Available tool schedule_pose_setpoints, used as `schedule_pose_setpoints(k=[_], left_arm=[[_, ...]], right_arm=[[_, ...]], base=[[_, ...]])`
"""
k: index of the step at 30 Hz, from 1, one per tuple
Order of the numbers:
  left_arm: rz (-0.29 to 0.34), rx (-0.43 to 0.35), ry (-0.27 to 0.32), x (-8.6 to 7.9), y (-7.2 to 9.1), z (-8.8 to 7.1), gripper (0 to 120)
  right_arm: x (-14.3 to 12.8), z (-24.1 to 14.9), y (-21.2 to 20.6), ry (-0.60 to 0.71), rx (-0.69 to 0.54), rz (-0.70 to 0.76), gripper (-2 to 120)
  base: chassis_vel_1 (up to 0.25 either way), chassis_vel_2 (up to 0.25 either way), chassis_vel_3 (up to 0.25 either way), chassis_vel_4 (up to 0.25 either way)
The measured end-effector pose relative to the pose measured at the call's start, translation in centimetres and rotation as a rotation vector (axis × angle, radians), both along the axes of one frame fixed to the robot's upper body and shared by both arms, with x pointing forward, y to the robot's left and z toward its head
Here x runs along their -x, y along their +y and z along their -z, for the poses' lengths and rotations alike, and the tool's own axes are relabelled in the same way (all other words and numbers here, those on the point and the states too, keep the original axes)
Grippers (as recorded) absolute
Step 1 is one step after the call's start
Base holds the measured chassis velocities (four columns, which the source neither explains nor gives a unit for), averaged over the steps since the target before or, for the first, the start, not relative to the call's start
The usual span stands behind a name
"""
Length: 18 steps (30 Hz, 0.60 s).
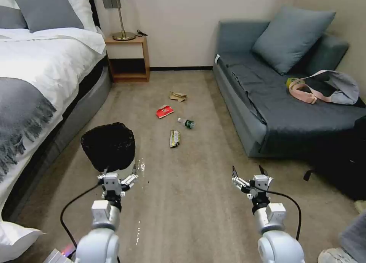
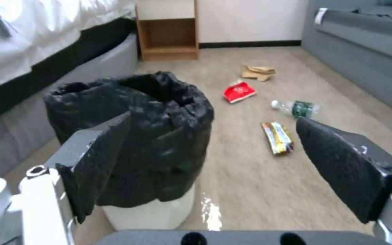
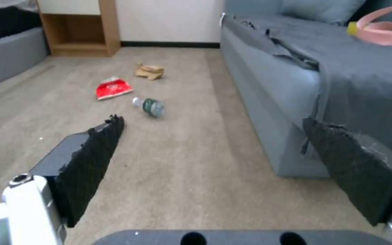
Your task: Pick up the trash bin, then pick up the garbage on the floor and place it into the trash bin.
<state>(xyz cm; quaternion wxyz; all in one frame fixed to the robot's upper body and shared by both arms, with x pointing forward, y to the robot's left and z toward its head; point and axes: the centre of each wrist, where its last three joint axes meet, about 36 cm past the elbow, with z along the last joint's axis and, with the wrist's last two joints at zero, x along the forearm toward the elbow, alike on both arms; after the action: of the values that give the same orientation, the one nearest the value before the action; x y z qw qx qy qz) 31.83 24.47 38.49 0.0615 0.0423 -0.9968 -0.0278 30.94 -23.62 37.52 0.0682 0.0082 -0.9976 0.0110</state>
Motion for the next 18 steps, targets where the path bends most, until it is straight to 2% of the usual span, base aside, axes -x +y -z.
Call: schedule_pose_setpoints(k=[3,7,8,11,12,16,18], left_arm=[[-0.034,0.006,0.017,-0.7,0.5,-0.8,98],[-0.111,0.021,0.060,-2.4,1.8,-2.8,98],[-0.111,0.021,0.060,-2.4,1.8,-2.8,98],[-0.184,0.032,0.108,-4.0,3.0,-5.0,98],[-0.184,0.032,0.108,-4.0,3.0,-5.0,98],[-0.252,0.037,0.158,-5.5,4.3,-7.5,98],[-0.262,0.037,0.165,-5.7,4.4,-7.9,98]], right_arm=[[-0.5,-0.4,-0.2,0.029,-0.021,-0.005,100],[-1.7,-1.7,-0.6,0.104,-0.077,-0.026,100],[-1.7,-1.7,-0.6,0.104,-0.077,-0.026,100],[-2.6,-2.7,-0.9,0.162,-0.113,-0.049,100],[-2.6,-2.7,-0.9,0.162,-0.113,-0.049,100],[-3.8,-3.6,-1.1,0.243,-0.149,-0.087,100],[-4.0,-3.7,-1.1,0.259,-0.156,-0.095,100]], base=[[0.000,0.000,0.000,0.000],[0.000,0.000,0.000,0.000],[0.000,0.000,0.000,0.000],[0.000,0.000,0.000,0.000],[0.000,0.000,0.000,0.000],[0.000,0.000,0.000,0.000],[0.000,0.000,0.000,0.000]])
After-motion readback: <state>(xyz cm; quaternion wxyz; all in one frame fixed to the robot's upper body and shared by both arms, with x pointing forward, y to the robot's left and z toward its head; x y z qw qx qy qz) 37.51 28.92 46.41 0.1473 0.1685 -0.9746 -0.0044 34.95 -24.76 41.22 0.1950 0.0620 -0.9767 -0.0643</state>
